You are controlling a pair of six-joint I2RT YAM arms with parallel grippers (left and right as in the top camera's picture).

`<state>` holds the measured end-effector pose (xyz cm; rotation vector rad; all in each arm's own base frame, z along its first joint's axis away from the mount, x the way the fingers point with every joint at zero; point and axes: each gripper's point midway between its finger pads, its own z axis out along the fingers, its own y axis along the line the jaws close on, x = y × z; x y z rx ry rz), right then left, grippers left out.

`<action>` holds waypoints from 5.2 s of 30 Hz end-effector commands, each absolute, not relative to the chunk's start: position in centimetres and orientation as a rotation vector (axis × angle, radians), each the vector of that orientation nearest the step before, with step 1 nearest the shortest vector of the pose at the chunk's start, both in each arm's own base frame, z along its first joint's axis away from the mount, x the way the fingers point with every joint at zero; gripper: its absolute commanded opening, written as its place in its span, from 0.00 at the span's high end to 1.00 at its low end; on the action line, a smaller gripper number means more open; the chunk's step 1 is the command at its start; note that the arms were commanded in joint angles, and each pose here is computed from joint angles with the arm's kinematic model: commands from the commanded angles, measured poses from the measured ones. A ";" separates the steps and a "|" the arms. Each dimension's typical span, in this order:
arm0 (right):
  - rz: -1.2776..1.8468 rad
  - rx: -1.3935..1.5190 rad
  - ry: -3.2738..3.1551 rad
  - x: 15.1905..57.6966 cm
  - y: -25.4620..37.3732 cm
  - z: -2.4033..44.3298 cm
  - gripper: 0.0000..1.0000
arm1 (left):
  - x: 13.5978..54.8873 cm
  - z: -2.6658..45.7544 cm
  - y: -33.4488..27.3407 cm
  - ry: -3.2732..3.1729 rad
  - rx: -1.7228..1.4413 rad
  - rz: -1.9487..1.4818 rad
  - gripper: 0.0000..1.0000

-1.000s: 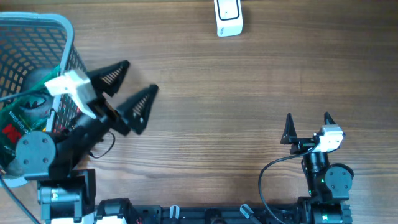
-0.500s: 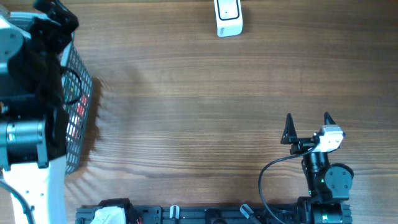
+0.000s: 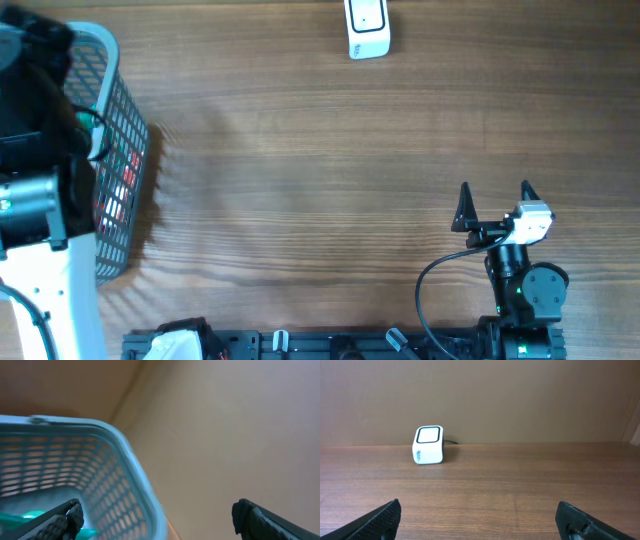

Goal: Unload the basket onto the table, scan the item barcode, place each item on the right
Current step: 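Grasp the green glove package inside the basket with the left gripper, then lift the glove package out and lay it on the table center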

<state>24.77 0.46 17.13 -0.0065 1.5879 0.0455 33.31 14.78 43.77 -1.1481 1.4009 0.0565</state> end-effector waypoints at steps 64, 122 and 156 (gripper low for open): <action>0.039 -0.016 1.587 24.8 0.5 17.1 0.00 | 27.4 30.6 22.9 0.918 -2.198 -0.275 0.96; 0.039 -0.016 1.587 24.8 0.5 17.1 0.00 | 29.4 11.1 -29.2 2.994 0.466 -0.567 0.96; 0.039 -0.016 1.587 24.8 0.5 17.1 0.00 | 28.8 4.5 -27.2 3.065 -0.058 -0.601 0.63</action>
